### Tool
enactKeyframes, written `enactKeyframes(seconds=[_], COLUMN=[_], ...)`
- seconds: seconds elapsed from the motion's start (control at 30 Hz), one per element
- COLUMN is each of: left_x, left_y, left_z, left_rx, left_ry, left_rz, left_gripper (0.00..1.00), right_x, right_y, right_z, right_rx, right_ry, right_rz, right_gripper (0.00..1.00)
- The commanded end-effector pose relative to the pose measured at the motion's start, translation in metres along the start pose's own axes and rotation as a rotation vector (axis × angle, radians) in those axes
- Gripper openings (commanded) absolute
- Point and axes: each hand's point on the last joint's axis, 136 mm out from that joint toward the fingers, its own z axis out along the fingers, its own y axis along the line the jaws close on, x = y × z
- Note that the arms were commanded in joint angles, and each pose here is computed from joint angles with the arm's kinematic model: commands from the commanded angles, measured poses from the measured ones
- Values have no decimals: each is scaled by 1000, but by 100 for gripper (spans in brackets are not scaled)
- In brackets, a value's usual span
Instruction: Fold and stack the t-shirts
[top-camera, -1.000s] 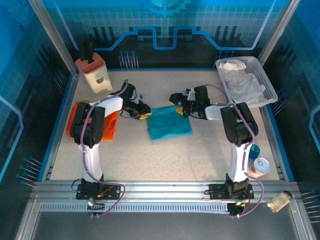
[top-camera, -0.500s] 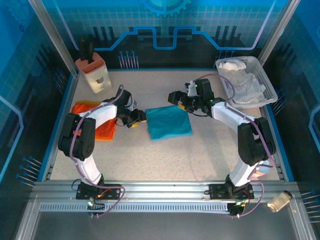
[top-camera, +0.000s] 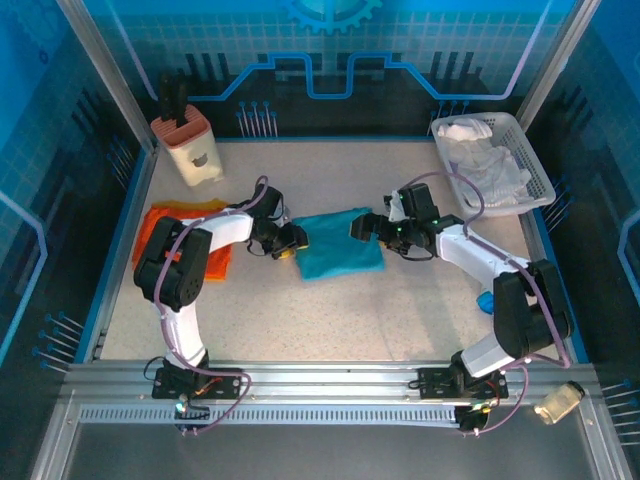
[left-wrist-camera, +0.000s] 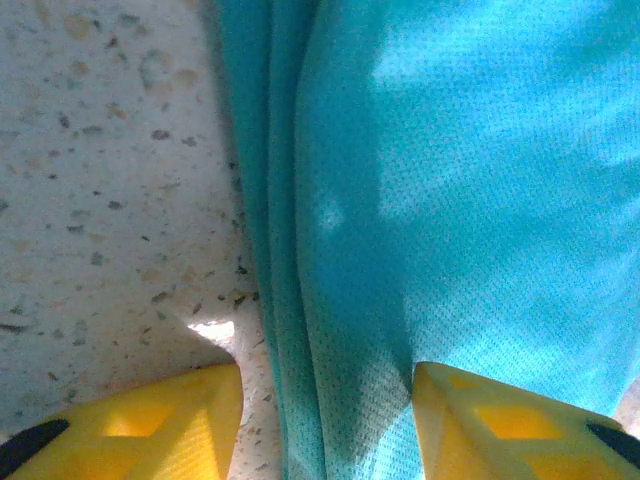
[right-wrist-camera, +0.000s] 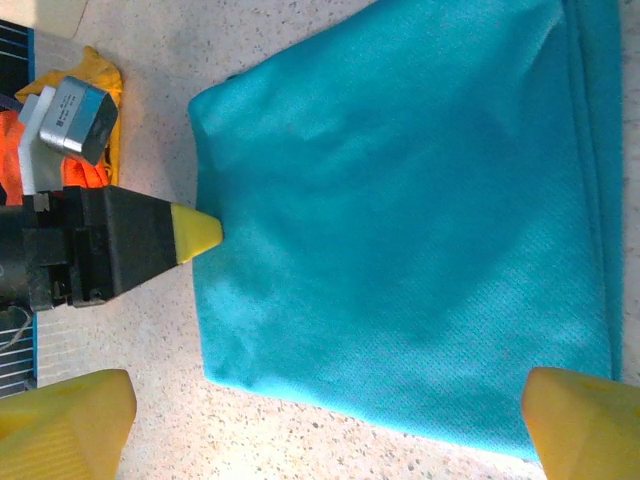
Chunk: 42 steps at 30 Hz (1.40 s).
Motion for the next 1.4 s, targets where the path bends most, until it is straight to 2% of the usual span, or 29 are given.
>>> enactKeyframes(seconds=[0.0, 0.1, 0.43, 0.67, 0.8, 0.9, 1.1, 1.37], left_x=[-5, -7, -6, -6, -9, -10, -12, -11], left_y=[-14, -20, -10, -9, -13, -17, -12, -2], left_z=[14, 13, 31, 37, 33, 28, -7, -89], left_rx=[64, 86, 60, 47, 31, -8, -177, -363], left_ry=[-7, -19, 21, 25, 18, 29, 17, -81], left_rz=[4, 4, -23, -8, 41, 111, 284, 457], left_gripper=[46, 40, 36, 20, 2, 0, 0, 0], right_x=[3, 3, 5, 3, 3, 3, 4, 1], right_y=[-6, -7, 6, 3, -1, -2, -8, -4], right_z=[-7, -9, -24, -33, -41, -50, -63, -69], right_rx=[12, 6, -43, -60, -32, -8, -4, -26], right_ry=[-7, -4, -21, -35, -39, -48, -70, -89], right_rz=[-1, 9, 23, 51, 57, 41, 53, 54], right_gripper=[100, 100, 100, 100, 100, 100, 100, 100])
